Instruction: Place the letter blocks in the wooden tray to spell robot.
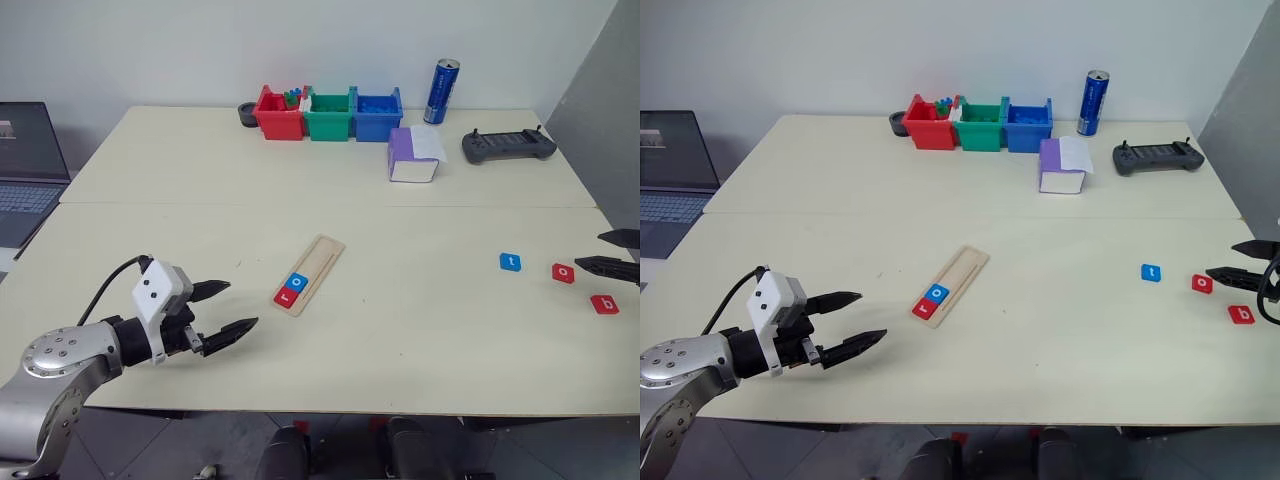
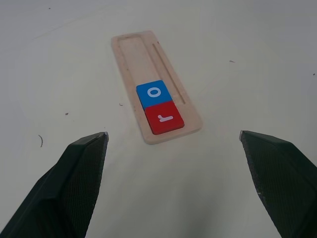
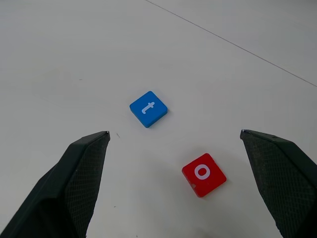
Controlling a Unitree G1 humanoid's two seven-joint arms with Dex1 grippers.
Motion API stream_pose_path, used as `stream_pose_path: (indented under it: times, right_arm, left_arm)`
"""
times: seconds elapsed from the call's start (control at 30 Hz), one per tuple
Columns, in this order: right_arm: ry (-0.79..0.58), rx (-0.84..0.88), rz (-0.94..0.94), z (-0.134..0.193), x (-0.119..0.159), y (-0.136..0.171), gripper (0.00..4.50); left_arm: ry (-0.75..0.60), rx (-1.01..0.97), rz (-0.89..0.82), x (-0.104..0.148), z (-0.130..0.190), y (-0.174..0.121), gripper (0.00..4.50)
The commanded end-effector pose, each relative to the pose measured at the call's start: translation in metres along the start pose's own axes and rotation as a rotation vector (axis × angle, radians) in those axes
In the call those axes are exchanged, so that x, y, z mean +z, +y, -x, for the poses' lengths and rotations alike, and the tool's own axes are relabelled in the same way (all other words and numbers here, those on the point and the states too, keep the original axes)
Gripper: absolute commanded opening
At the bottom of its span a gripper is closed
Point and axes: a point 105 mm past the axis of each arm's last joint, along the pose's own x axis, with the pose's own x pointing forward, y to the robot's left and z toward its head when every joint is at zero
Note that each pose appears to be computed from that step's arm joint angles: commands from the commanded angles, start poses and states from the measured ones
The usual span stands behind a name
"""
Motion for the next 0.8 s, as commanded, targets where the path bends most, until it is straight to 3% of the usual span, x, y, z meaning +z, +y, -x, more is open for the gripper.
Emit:
stream_pose_path:
  times: [0.03,0.27,0.43,0.7,0.8]
  right_arm:
    - [-0.057,0.048,0.052,-0.001,0.020,0.007,4.49]
    - [-0.062,0.359,0.137,-0.045,0.034,0.074,4.49]
    - [-0.105,0.472,0.187,-0.069,0.055,0.111,4.49]
    - [-0.169,0.613,0.279,-0.086,0.081,0.157,4.49]
    - [-0.174,0.638,0.288,-0.090,0.084,0.166,4.49]
  left_arm:
    - [-0.026,0.003,-0.027,0.011,0.000,0.001,4.50]
    - [0.000,0.015,-0.058,0.012,-0.010,0.009,4.50]
    - [0.006,0.003,-0.072,0.018,-0.022,0.017,4.50]
    - [0.111,-0.021,-0.058,-0.003,-0.040,0.015,4.50]
    - [0.091,-0.033,-0.043,0.003,-0.048,0.012,4.50]
